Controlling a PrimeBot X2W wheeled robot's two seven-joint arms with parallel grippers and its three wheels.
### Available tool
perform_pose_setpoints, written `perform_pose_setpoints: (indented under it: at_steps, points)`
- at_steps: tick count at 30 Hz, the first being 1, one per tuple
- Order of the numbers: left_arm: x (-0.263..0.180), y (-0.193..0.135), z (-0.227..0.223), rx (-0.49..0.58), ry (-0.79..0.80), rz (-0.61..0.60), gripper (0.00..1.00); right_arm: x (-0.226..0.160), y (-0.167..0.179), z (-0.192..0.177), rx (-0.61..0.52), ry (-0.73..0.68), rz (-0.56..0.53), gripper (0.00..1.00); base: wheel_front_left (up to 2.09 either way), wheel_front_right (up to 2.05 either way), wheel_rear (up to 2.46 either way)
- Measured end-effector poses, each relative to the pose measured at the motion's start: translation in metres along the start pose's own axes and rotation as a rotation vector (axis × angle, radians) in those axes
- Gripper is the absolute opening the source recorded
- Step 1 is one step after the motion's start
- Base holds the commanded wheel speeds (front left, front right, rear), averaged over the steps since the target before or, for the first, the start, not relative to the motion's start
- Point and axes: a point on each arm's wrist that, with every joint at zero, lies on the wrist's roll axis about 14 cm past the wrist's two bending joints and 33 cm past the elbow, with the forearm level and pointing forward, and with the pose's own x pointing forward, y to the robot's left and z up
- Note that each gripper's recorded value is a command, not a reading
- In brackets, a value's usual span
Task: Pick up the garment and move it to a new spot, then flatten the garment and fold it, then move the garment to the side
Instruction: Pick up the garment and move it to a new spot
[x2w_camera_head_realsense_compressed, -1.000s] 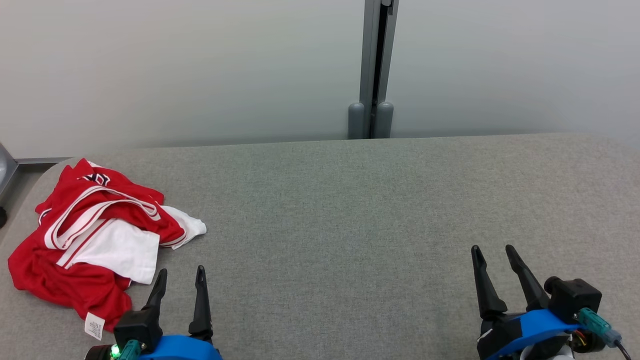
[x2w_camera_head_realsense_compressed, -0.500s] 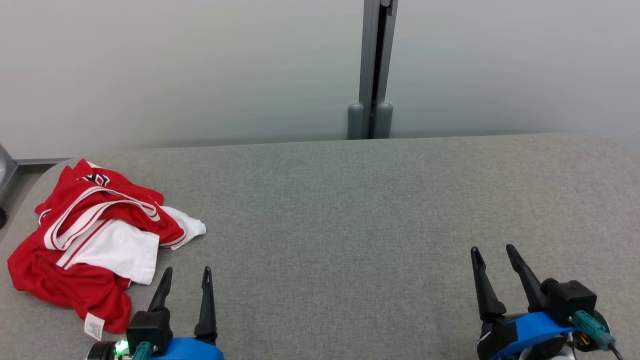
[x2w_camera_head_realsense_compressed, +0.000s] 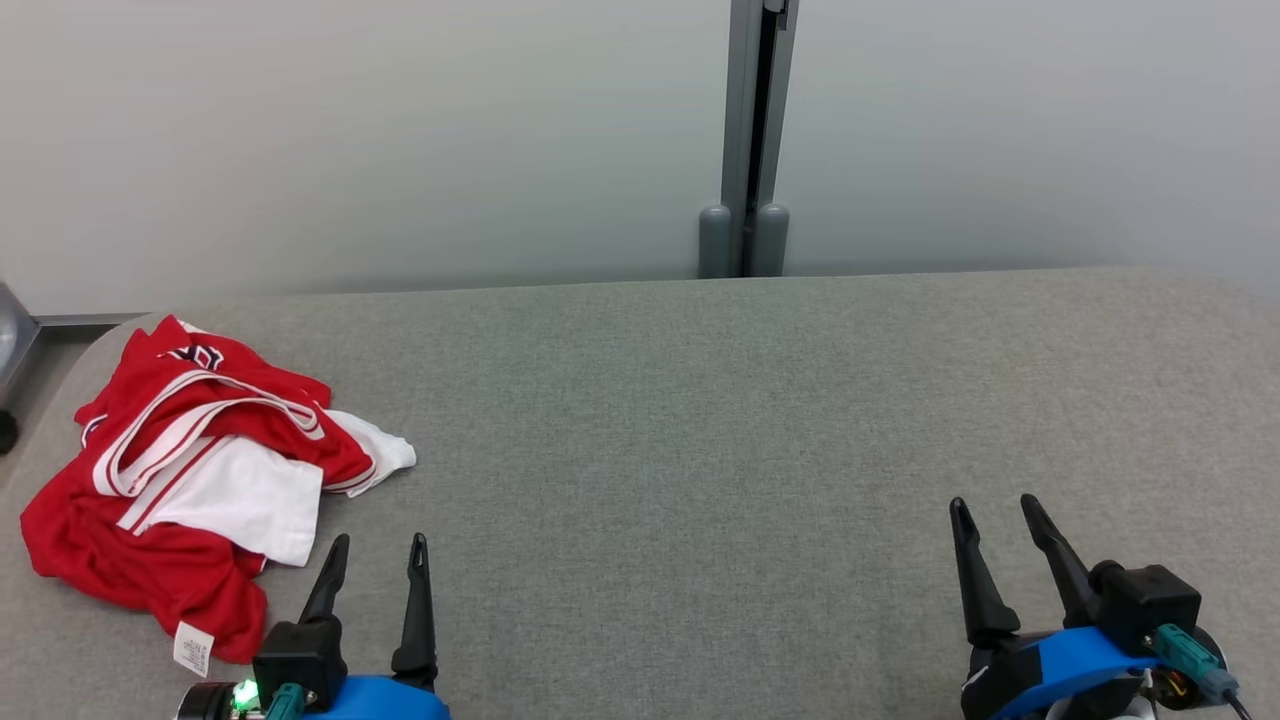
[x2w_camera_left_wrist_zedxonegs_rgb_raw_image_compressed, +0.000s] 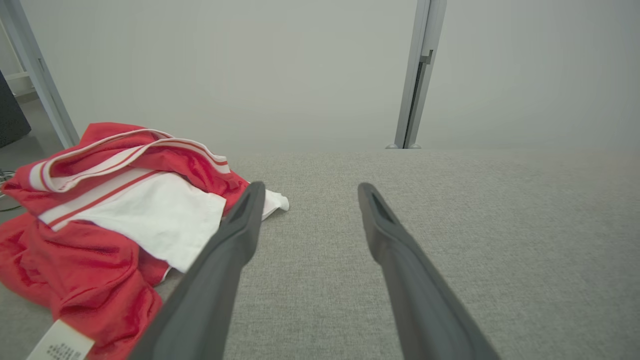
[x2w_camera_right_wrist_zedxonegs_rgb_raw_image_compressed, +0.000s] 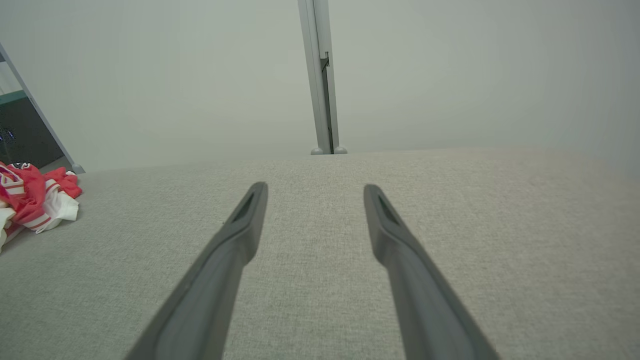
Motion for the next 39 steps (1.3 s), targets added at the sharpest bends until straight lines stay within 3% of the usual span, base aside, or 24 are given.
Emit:
perform_pose_setpoints:
  at_steps: [10, 21, 34, 39]
  points:
    - [-0.024, 0.039, 0.005, 0.012, -0.017, 0.122, 1.00, 0.017, 0.033, -0.004, -0.022, 0.018, 0.102, 1.00, 0.00, 0.00, 0.00]
    - [-0.074, 0.101, 0.003, 0.006, -0.017, 0.343, 1.00, 0.042, 0.102, -0.016, -0.012, 0.048, 0.295, 1.00, 0.00, 0.00, 0.00]
    - [-0.101, 0.123, -0.004, -0.005, 0.005, 0.445, 1.00, 0.053, 0.134, -0.030, -0.009, 0.085, 0.385, 1.00, 0.00, 0.00, 0.00]
    - [-0.091, 0.128, 0.006, -0.132, 0.003, 0.455, 1.00, 0.054, 0.131, -0.031, -0.007, 0.089, 0.377, 1.00, 0.00, 0.00, 0.00]
